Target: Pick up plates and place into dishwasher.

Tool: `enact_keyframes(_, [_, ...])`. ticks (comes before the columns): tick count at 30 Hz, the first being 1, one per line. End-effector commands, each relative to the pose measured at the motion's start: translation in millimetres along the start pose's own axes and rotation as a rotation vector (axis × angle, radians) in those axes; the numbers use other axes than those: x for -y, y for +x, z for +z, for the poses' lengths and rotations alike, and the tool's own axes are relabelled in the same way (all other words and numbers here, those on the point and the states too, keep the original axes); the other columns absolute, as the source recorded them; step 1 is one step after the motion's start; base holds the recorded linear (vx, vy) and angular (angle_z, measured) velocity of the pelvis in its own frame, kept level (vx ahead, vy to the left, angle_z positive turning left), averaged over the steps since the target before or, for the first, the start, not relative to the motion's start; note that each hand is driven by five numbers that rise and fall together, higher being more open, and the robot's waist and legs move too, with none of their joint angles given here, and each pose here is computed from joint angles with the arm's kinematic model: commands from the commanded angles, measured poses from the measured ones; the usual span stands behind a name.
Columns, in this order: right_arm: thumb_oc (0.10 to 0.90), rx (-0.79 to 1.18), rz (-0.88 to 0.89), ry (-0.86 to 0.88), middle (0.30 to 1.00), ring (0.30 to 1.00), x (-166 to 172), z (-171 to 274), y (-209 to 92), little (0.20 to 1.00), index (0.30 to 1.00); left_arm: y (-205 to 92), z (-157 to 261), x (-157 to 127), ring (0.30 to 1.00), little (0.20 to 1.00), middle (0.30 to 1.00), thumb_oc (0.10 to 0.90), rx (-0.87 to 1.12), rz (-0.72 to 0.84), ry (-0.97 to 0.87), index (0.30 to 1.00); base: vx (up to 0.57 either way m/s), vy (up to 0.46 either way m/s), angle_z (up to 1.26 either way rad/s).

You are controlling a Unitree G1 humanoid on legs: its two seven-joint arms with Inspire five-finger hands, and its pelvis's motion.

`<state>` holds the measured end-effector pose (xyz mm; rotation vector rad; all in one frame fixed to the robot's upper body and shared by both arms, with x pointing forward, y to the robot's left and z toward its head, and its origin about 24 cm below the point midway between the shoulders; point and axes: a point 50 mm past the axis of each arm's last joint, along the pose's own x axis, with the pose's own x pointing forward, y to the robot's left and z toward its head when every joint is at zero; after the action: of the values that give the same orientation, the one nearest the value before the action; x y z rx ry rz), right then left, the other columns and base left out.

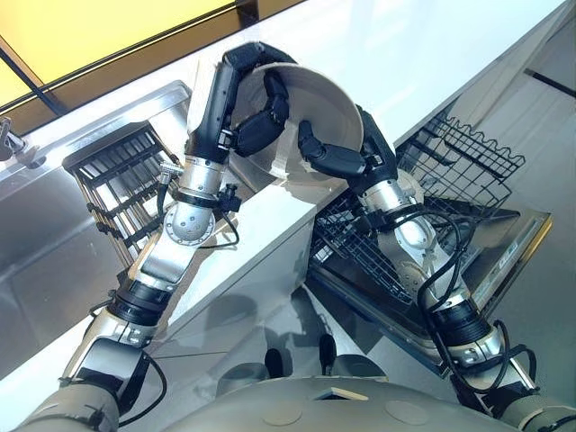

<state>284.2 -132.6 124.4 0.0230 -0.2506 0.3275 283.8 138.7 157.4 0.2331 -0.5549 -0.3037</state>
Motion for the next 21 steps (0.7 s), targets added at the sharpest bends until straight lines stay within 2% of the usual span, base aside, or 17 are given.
enact_keyframes(1, [0.1,0.477,-0.138,0.018,0.3,0.3,18,80,13,0.2,0.3,12,13,5,0.9,0.9,0.9,0.8,0.089,-0.089,-0.174,0.9,0.03,0.001,0.0])
enact_keyframes(5, [0.1,0.571,-0.296,-0.2,0.3,0.3,38,98,11,0.2,0.3,18,26,-19,0.9,0.9,0.9,0.8,0.121,-0.057,-0.237,0.9,0.02,0.001,0.0])
enact_keyframes(7, [0.1,0.604,-0.396,-0.319,0.3,0.3,55,107,7,0.2,0.3,18,34,-38,0.9,0.9,0.9,0.8,0.144,0.002,-0.176,0.9,0.02,0.008,0.05])
enact_keyframes(12, [0.1,0.617,-0.562,-0.453,0.3,0.3,84,114,-4,0.2,0.3,9,38,-69,0.9,0.9,0.9,0.8,0.149,0.091,-0.086,0.9,0.01,0.003,0.03])
enact_keyframes(16, [0.1,0.526,-0.681,-0.527,0.3,0.3,115,108,-15,0.2,0.3,-4,32,-91,0.9,0.9,0.9,0.8,0.113,0.18,-0.022,0.9,0.0,0.008,0.0])
enact_keyframes(21, [0.1,0.343,-0.79,-0.577,0.3,0.3,149,82,-44,0.2,0.3,-30,21,-114,0.9,0.9,0.9,0.8,0.036,0.301,0.096,0.9,0.0,0.006,0.0])
